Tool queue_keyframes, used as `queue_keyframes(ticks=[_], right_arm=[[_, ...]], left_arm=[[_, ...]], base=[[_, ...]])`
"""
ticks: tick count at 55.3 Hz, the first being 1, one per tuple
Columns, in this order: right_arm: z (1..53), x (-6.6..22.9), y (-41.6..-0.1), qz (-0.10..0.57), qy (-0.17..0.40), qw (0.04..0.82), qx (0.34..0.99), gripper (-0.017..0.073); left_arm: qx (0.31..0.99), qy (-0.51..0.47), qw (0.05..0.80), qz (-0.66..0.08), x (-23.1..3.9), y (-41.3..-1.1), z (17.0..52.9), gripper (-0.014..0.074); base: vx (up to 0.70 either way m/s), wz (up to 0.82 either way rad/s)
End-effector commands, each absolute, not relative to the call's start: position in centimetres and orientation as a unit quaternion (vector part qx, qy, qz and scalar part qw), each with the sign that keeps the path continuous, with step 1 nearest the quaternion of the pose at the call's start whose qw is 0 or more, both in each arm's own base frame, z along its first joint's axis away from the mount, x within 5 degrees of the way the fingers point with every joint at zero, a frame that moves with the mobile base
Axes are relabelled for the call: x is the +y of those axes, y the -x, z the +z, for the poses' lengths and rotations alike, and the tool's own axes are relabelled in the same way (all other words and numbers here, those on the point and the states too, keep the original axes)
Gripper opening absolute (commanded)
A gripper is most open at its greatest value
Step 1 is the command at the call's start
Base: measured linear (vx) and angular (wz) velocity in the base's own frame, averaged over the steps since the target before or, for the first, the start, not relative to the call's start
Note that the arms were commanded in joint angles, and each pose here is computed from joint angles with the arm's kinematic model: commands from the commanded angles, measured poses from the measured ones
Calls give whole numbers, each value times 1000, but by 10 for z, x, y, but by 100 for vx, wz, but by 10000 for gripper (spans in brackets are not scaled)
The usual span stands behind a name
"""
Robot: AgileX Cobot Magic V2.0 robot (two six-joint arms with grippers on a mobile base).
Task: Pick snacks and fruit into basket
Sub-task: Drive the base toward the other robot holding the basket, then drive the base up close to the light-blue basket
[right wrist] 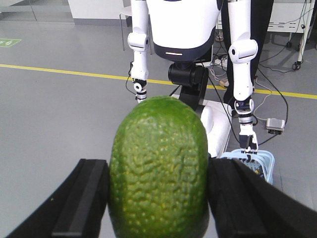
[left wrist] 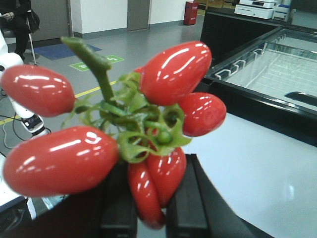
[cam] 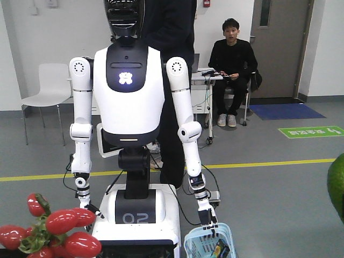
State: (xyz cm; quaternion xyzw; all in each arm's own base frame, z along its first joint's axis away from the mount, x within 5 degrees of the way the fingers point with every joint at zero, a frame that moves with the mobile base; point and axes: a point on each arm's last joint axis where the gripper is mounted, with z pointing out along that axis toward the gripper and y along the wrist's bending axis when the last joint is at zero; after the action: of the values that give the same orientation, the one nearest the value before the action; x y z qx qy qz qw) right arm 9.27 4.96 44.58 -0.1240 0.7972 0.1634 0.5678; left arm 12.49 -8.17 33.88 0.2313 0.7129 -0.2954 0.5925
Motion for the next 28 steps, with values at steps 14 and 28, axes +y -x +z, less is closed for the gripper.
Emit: queue_keyframes(ticks=[14, 28], right_arm=[[462, 49, -92, 170, 131, 612, 761, -7], [462, 49, -92, 170, 131, 612, 761, -7]], left_arm=[[705, -232, 608, -282, -80, -126, 348, 0], [705, -232, 608, -282, -80, -126, 348, 0]], base=[[32, 10], [31, 14]])
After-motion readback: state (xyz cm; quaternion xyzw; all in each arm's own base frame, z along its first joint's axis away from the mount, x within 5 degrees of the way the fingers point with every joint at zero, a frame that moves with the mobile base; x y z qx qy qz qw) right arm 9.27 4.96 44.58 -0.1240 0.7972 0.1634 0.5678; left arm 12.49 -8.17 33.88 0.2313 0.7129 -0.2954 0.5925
